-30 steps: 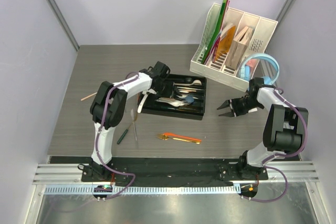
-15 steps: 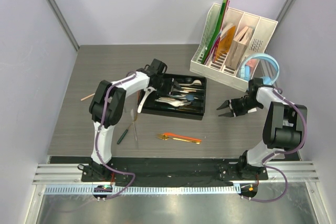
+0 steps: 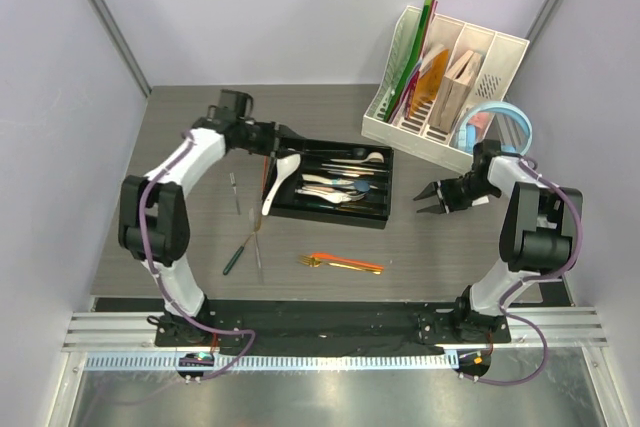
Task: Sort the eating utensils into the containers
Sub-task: Place the spoon in the storage box, then pick up the knife at the center of the board.
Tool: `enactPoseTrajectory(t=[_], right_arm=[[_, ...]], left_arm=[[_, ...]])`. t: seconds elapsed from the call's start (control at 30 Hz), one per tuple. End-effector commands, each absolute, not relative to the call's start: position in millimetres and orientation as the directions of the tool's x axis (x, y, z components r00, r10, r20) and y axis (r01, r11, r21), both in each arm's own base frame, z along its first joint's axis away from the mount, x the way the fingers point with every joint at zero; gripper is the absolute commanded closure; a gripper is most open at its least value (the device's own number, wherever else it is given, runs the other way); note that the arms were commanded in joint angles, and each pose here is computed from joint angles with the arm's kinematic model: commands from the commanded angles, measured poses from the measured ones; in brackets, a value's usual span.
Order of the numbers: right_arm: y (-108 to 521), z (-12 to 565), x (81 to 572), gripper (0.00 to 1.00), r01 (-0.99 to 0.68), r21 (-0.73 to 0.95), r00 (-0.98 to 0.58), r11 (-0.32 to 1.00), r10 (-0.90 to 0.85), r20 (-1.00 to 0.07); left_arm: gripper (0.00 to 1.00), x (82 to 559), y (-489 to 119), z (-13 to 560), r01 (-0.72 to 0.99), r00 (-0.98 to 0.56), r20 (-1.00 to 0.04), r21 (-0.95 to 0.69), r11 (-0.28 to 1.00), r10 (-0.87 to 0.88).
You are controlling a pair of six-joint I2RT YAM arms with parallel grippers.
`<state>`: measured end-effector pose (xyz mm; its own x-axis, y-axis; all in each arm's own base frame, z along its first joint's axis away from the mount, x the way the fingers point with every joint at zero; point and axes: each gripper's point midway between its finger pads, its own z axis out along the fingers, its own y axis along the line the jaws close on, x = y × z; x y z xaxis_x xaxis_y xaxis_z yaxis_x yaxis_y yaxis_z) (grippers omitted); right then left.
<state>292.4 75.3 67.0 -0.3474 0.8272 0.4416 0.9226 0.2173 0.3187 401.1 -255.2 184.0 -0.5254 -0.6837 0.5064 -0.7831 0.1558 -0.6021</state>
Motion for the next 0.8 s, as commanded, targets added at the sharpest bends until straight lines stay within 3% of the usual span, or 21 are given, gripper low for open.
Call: enactPoseTrajectory(t=[0.0,0.03,0.07,0.2,0.37,0.57,0.77], right_arm=[[69,76,314,0.61,0.914,0.348,-0.349,0.208,0.84,0.415],[68,75,317,0.61,0.915,0.347,-0.346,0.206,0.844,0.41],[67,74,320,0.61,0.917,0.343,-0.342,0.204,0.845,0.411],[64,73,328,0.61,0.916,0.344,-0.34,0.205,0.852,0.399],[63,68,335,0.61,0.915,0.342,-0.347,0.214,0.85,0.397],[62,57,332,0.61,0.921,0.318,-0.348,0.227,0.846,0.404],[64,52,326,0.61,0.922,0.307,-0.35,0.234,0.843,0.409]], left_arm=[[0.63,379,-192,189,-0.699,-0.665,0.361,-0.61,0.373,-0.654],[0.64,382,-175,194,-0.613,-0.738,0.259,-0.645,0.457,-0.623],[0.64,379,-162,190,-0.608,-0.745,0.226,-0.617,0.5,-0.628],[0.64,354,-89,164,-0.64,-0.722,-0.021,-0.36,0.679,-0.692],[0.64,308,-67,120,-0.581,-0.81,0.02,-0.17,0.796,-0.586],[0.63,249,-60,87,-0.472,-0.879,0.133,-0.11,0.875,-0.458],[0.54,224,-37,87,-0.389,-0.921,0.041,-0.043,0.92,-0.387]])
